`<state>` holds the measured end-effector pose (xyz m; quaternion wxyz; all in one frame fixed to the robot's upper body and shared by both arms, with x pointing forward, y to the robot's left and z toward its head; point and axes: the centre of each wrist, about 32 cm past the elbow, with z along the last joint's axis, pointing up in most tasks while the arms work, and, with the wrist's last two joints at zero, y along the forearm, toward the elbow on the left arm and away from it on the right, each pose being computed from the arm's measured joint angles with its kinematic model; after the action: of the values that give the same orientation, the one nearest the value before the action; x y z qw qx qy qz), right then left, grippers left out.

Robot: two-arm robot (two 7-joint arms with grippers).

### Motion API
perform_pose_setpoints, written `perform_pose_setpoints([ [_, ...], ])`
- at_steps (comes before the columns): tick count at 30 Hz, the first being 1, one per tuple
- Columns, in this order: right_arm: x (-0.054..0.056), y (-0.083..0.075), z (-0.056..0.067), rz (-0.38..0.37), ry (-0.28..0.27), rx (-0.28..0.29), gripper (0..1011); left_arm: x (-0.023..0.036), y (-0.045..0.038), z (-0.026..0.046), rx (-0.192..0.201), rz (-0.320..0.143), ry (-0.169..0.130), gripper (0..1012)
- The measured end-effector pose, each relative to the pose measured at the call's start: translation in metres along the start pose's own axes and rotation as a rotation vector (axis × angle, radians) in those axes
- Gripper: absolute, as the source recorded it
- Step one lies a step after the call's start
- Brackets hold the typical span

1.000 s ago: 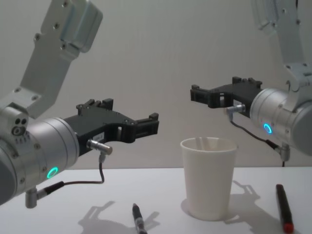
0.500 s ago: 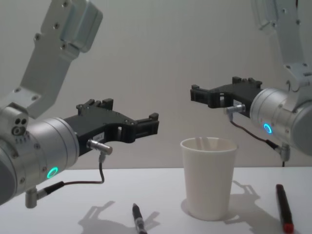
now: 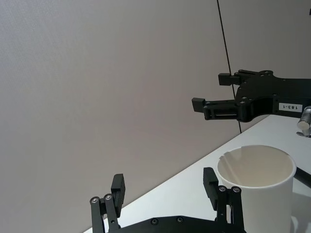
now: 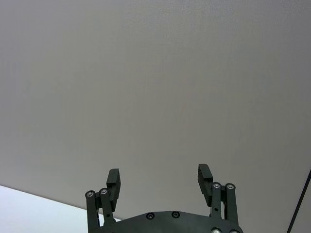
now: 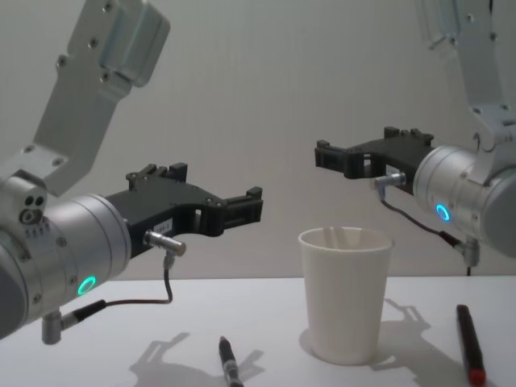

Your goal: Place the pen into the pen holder.

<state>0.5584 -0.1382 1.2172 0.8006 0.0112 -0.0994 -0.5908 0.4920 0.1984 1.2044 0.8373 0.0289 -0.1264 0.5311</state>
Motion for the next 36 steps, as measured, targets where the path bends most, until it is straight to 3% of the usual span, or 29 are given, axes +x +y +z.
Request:
perform_pose_setpoints([
  [29,0.0002,-0.0002,-0.0002,0.0,-0.001,-0.001,1002,0.0,0.0,0.0,0.0,0.0,0.0,1001],
  [36,0.0051,-0.0088,-0.0037,-0.005,0.008,-0.005,1002,0.0,0.0,0.0,0.0,0.0,0.0,1001],
])
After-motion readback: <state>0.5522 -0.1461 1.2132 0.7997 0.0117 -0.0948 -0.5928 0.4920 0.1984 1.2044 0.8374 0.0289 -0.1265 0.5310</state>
